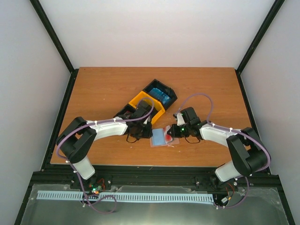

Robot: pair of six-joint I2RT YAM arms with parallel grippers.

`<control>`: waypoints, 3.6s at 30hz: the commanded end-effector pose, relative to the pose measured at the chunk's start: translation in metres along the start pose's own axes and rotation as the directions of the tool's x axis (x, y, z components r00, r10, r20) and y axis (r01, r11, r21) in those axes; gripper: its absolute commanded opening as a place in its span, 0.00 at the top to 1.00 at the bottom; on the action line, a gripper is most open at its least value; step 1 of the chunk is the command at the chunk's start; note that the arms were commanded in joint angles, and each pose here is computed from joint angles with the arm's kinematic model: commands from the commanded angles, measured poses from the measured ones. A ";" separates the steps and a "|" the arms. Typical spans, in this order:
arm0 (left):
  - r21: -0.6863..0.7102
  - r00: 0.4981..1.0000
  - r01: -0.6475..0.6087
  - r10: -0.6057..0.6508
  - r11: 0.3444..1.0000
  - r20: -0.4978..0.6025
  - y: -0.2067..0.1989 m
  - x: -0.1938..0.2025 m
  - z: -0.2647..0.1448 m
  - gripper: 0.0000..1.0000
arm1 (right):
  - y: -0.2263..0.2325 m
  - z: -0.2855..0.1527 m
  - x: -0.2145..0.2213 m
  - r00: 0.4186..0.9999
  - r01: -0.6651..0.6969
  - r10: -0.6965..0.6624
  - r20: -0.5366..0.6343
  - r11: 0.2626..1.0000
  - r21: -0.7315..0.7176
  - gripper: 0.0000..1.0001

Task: Put the credit cards into the card holder
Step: Insert the credit card into the card holder.

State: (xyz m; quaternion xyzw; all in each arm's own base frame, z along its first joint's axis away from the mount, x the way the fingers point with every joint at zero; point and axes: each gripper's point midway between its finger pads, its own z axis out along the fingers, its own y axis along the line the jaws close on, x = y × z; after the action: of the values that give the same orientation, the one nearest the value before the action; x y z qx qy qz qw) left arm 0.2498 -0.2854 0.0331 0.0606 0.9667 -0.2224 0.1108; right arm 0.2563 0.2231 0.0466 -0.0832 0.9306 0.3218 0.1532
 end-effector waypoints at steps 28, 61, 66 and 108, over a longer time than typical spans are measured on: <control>0.074 0.985 -0.107 0.116 0.991 -0.130 -0.022 0.016 0.030 0.93 | 0.006 -0.018 0.000 0.995 -0.086 0.087 0.056 0.996 -0.026 0.97; -0.018 0.987 -0.096 0.093 0.995 -0.128 -0.013 0.020 0.031 0.94 | -0.012 -0.022 0.022 0.922 -0.306 0.329 0.203 0.942 -0.139 0.97; -0.022 0.988 -0.092 0.088 0.996 -0.127 -0.013 0.020 0.031 0.94 | -0.010 -0.027 0.021 0.920 -0.284 0.316 0.233 0.945 -0.161 0.97; -0.056 0.988 -0.103 0.096 0.993 -0.124 -0.011 0.019 0.031 0.93 | 0.007 0.006 0.028 0.918 -0.318 0.345 0.195 0.935 -0.158 0.50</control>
State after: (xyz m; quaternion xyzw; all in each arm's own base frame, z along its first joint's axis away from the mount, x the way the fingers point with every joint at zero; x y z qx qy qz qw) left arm 0.2448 -0.3191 0.0230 0.1192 0.9636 -0.2231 0.0863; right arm 0.2277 0.2402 0.0385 0.0867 0.8727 0.4454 0.1802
